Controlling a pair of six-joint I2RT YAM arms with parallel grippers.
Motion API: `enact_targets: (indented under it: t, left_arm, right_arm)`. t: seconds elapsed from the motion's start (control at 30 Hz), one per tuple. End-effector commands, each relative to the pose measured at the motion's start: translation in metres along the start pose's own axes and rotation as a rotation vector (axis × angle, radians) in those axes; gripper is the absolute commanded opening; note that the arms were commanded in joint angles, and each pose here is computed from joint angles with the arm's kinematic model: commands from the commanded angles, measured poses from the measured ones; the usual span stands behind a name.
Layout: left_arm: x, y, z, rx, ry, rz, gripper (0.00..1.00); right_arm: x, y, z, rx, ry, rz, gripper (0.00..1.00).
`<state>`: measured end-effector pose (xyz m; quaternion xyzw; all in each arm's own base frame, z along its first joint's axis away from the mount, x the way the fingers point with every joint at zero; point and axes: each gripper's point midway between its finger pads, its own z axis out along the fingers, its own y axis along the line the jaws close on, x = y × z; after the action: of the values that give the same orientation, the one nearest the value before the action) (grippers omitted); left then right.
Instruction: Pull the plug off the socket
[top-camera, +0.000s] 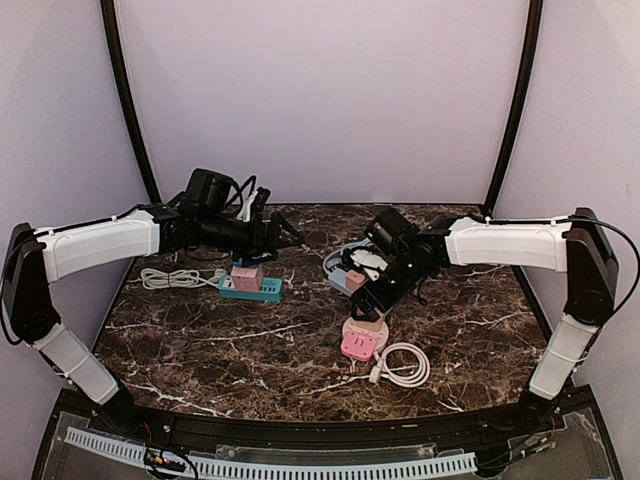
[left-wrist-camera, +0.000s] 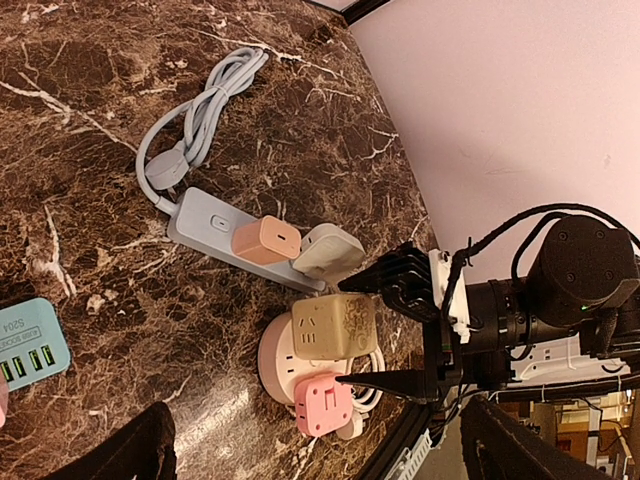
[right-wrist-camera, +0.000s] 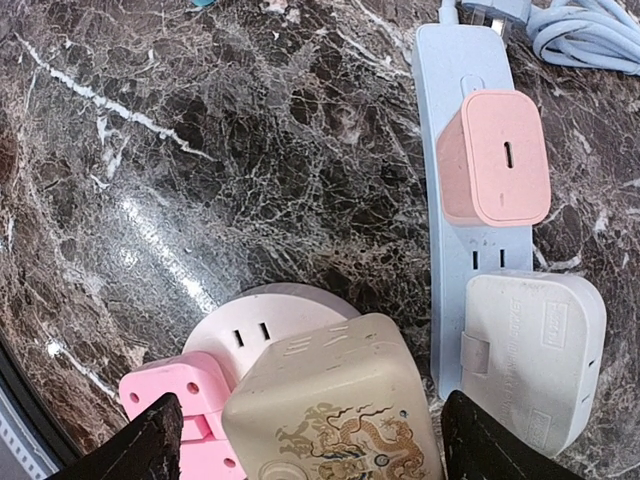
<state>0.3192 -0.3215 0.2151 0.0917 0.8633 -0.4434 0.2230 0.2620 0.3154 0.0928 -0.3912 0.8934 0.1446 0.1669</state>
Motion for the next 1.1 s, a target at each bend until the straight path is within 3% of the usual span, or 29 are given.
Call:
enact_targets:
  t: [0.0,0.23,0.47,0.67,0.8,0.87,1.0,1.07]
  left_arm:
    - [0.005,-0.003,0.0,0.009,0.023,0.013,0.99]
    - [0.009,-0.002,0.001,0.017,0.035,0.0,0.99]
    - [0.015,-0.001,0.003,0.043,0.05,-0.031,0.99]
    - [0.02,0.003,0.006,0.126,0.071,-0.097,0.95]
    - [0.027,0.001,0.016,0.198,0.101,-0.147,0.77]
    - [0.031,0.002,0.023,0.232,0.115,-0.186,0.62]
    - [0.047,0.01,0.038,0.239,0.148,-0.239,0.27]
    - [0.053,0.01,0.044,0.241,0.162,-0.25,0.17]
  right_arm:
    - [0.014,-0.006,0.01,0.019,0.057,0.007,0.85]
    - [0.022,-0.012,0.019,0.053,0.103,0.062,0.69]
    - [0.007,-0.007,0.014,0.079,0.102,0.231,0.49]
    - [-0.019,0.017,0.024,0.141,0.105,0.392,0.44]
    - [-0.026,0.026,0.04,0.179,0.11,0.448,0.44]
    - [-0.027,0.026,0.043,0.195,0.104,0.471,0.44]
    - [-0.033,0.029,0.039,0.182,0.055,0.495,0.55]
    - [-0.034,0.029,0.036,0.178,0.042,0.495,0.59]
